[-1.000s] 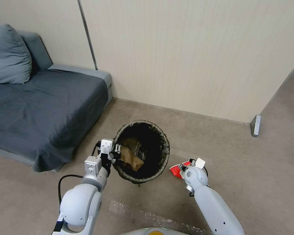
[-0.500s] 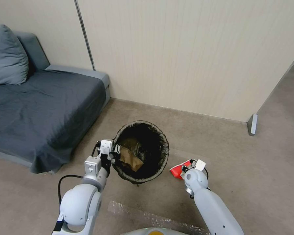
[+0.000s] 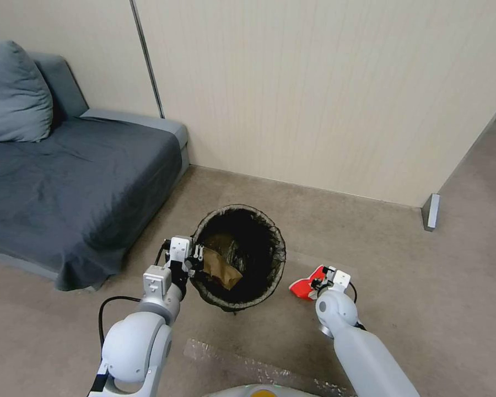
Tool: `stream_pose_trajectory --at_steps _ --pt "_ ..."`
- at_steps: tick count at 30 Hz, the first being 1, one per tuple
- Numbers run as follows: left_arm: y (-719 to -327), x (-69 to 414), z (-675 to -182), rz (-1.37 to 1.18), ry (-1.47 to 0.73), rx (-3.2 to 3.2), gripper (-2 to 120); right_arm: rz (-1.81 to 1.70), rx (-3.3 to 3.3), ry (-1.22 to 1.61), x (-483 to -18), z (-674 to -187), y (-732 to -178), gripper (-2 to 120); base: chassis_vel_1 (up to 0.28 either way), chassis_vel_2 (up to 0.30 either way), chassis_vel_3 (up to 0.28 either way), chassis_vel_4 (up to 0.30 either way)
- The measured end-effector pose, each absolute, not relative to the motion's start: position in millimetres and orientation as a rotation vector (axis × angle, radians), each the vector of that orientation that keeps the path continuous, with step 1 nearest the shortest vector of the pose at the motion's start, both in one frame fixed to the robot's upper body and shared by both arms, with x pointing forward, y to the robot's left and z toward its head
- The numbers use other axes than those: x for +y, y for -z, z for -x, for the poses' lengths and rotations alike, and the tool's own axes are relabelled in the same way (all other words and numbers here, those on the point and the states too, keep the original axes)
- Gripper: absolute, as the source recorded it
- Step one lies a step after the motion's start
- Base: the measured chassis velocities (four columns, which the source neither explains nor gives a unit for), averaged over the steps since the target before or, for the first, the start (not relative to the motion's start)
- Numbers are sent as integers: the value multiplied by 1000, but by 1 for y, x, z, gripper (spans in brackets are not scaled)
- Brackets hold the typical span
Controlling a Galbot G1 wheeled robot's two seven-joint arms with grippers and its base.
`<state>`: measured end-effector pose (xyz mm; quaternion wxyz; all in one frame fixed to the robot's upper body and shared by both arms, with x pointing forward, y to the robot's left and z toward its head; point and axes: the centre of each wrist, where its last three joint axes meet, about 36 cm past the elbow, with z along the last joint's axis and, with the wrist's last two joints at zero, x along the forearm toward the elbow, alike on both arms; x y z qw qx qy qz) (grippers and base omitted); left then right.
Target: Pick up the trash bin, then pick up the garbage from the floor and place it into the trash bin.
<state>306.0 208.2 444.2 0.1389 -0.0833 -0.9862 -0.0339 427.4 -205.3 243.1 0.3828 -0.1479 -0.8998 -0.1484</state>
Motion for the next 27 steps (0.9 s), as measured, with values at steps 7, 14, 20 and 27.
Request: stream_pose_trajectory --at_steps 7,14,20,27 --pt "-448 207 -304 246 96 -2860 5 361 -2368 355 -225 -422 -258 0 0 0 0 0" --pt "-452 206 -302 247 98 -2870 5 347 -2471 374 -238 -414 -296 0 0 0 0 0" --pt "-451 206 -300 244 98 -2863 5 270 -2665 284 -247 -404 -351 0 0 0 0 0" --pt "-449 208 -301 247 97 -2860 5 -2 -2869 203 -246 -379 -446 0 0 0 0 0"
